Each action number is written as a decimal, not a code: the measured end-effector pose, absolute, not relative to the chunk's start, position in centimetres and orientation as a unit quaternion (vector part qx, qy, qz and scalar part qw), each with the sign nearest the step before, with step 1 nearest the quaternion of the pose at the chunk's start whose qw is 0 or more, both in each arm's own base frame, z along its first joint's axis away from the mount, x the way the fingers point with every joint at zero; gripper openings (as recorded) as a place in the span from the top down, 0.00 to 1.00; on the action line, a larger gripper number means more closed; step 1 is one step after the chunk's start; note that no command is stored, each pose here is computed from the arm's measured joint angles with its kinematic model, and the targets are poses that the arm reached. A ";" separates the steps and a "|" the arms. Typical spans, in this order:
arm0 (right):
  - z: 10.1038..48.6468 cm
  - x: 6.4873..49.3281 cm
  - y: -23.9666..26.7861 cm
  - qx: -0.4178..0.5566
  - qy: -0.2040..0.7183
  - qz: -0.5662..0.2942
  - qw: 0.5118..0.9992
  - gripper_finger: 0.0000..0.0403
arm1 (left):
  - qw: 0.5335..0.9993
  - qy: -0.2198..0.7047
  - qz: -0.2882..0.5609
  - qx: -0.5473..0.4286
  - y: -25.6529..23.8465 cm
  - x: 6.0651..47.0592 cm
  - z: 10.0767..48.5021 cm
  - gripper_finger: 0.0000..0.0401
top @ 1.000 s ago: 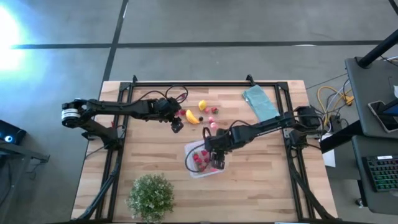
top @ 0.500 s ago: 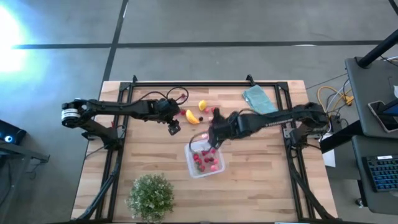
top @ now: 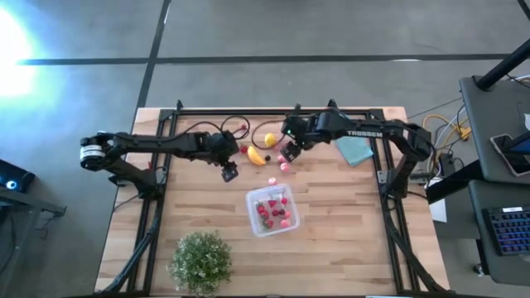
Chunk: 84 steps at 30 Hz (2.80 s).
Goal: Pick and placing Produce into tupperware
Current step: Put the strawberry into the transparent bin
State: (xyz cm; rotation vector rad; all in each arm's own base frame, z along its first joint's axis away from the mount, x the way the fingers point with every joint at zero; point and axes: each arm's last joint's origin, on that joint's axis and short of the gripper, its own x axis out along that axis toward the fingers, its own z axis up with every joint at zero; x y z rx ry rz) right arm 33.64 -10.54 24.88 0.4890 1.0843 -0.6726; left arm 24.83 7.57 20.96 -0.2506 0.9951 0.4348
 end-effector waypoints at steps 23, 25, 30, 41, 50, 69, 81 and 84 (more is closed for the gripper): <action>19.1 36.3 -13.5 0.033 0.567 -0.128 0.813 0.43 | 0.818 0.481 0.266 -0.167 9.4 22.4 17.5 0.44; 18.9 36.2 -13.8 0.038 0.562 -0.119 0.818 0.43 | 0.820 0.479 0.266 -0.166 9.5 22.5 17.5 0.44; 18.4 35.6 -15.0 0.051 0.561 -0.135 0.815 0.43 | 0.829 0.465 0.266 -0.161 9.6 22.8 17.7 0.44; 16.9 35.1 -16.8 0.115 0.565 -0.133 0.806 0.43 | 0.836 0.472 0.250 -0.128 9.7 22.8 17.7 0.44; 15.9 35.7 -17.2 0.119 0.566 -0.152 0.801 0.43 | 0.834 0.471 0.255 -0.130 9.9 22.7 17.7 0.44; 16.2 36.5 -17.6 0.047 0.529 -0.146 0.835 0.43 | 0.834 0.471 0.256 -0.132 9.9 22.7 17.7 0.44; 14.8 35.6 -17.2 0.031 0.555 -0.125 0.822 0.43 | 0.832 0.470 0.266 -0.128 10.0 22.6 17.7 0.44; 14.6 35.6 -17.2 0.028 0.556 -0.123 0.822 0.43 | 0.831 0.470 0.268 -0.127 10.0 22.6 17.7 0.44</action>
